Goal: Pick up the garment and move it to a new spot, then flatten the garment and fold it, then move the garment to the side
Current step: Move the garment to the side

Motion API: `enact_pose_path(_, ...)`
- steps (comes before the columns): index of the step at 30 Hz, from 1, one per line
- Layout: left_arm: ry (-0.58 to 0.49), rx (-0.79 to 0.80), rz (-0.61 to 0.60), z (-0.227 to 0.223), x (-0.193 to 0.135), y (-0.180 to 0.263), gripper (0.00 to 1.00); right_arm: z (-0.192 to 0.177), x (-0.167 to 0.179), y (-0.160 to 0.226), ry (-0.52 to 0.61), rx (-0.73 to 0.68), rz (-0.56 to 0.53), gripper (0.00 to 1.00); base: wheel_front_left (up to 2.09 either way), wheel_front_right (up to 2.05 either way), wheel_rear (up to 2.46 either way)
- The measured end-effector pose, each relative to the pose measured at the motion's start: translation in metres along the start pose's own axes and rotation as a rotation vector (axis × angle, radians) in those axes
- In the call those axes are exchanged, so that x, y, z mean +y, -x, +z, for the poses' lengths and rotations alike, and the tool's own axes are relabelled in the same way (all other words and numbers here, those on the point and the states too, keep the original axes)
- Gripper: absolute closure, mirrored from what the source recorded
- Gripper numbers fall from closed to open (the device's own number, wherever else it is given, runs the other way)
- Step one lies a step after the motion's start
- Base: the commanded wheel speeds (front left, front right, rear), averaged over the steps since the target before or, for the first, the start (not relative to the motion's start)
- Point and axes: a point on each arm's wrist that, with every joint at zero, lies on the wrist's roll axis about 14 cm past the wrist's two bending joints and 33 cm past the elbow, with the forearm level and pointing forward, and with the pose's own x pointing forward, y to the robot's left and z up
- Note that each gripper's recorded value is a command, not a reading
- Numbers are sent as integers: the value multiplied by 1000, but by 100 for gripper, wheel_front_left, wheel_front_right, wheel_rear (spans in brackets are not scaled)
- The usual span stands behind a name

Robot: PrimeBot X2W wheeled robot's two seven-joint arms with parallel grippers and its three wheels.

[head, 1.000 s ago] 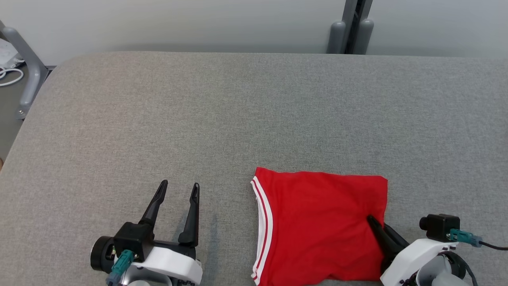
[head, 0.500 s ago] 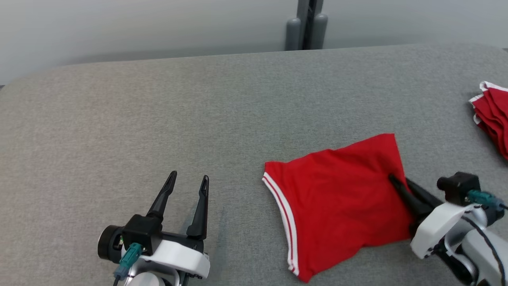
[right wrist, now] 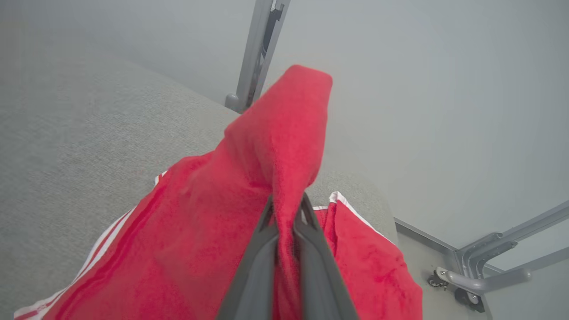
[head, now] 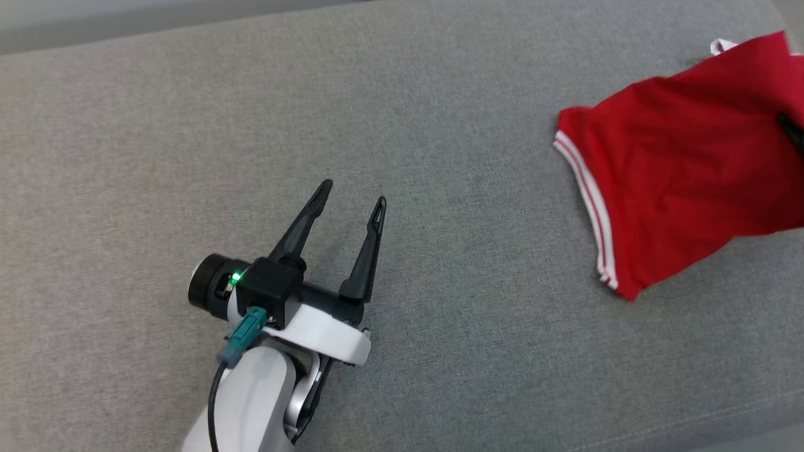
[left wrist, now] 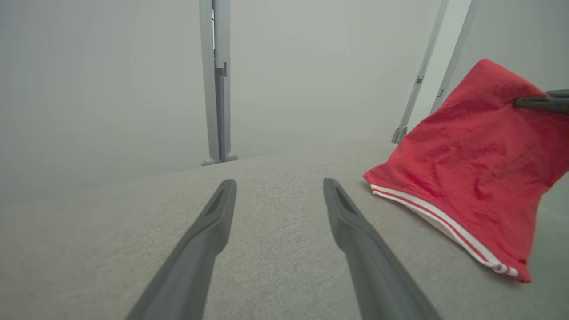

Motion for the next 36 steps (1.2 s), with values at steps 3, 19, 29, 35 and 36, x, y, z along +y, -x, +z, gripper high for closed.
enact_pose_path(3, 9, 12, -41, -11, -7, -18, 0, -3, -32, 3, 39, 31, -51, 100, 0, 0, 0)
enact_pose_path(19, 51, 75, -106, -85, 1, -77, 0, -75, -144, -14, 74, 265, -294, 100, 0, 0, 0)
enact_pose_path(29, 71, 55, -85, -96, 12, -83, 0, -145, -165, -20, 99, 459, -368, 100, 0, 0, 0)
enact_pose_path(35, 73, 46, -59, -98, 19, -83, 0, -177, -160, -29, 71, 519, -395, 74, 0, 0, 0)
enact_pose_path(36, 70, 46, -57, -98, 20, -83, 0, -179, -159, -32, 69, 521, -397, 13, 0, 0, 0)
